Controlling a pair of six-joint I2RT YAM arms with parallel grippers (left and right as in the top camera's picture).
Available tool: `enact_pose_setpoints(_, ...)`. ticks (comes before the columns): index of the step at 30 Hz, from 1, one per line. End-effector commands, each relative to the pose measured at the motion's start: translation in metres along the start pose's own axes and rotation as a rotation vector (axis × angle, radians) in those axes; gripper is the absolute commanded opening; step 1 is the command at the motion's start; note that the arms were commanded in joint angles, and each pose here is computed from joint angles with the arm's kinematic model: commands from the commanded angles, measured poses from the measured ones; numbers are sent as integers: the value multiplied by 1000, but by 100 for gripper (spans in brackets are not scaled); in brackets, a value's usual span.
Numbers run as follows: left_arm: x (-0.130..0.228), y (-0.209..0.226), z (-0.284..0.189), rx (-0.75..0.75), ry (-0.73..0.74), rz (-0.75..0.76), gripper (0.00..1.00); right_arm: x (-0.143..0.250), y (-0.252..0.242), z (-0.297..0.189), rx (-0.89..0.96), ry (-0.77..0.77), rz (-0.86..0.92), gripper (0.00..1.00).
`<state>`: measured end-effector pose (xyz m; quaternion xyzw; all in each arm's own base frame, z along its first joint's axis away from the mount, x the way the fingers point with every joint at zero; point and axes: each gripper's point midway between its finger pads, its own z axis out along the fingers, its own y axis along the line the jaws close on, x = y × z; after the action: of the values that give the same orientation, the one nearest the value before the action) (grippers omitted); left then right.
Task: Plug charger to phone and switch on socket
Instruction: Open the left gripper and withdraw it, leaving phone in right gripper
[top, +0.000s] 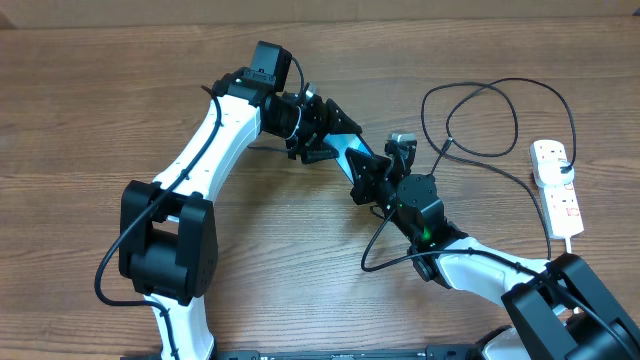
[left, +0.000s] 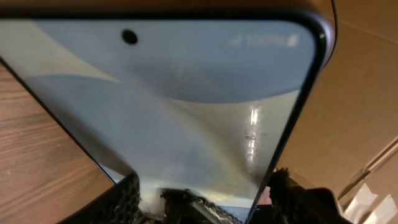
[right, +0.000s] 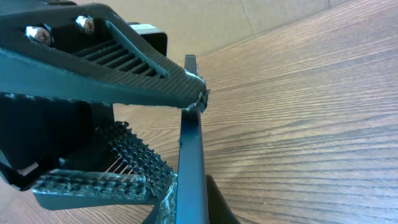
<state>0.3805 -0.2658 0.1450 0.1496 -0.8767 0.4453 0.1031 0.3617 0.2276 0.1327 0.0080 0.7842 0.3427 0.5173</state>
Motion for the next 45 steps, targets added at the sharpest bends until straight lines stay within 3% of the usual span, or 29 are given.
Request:
enact_pose_setpoints(1, 1, -7, 3, 5, 3, 28, 43, -14, 30, 0, -118, -25, 8, 4)
enact_pose_setpoints(8, 0, -7, 2, 9, 2, 38, 54, -9, 27, 1, -105, -5, 45, 4)
enact_pose_setpoints(10, -5, -6, -4, 18, -11, 74, 62, 1, 17, 1, -63, 43, 140, 4)
enact_pose_setpoints(13, -14, -2, -14, 24, -35, 119, 68, 12, 7, 1, -27, 92, 228, 4)
enact_pose_setpoints(17, -31, 8, -39, -26, -134, 159, 77, 21, 15, -2, -93, 167, 274, 4)
enact_pose_setpoints(21, -32, 17, -73, -156, -267, 199, 81, 28, 28, -8, -169, 276, 503, 4)
enact_pose_setpoints(27, -2, 14, -137, -330, -477, 246, 82, 36, 51, -21, -258, 454, 795, 4)
enact_pose_setpoints(35, 59, -2, -199, -376, -656, 292, 83, 11, 94, -40, -462, 548, 961, 4)
enact_pose_setpoints(45, 134, 15, -253, -439, -809, 256, 82, 11, 96, -41, -461, 570, 995, 4)
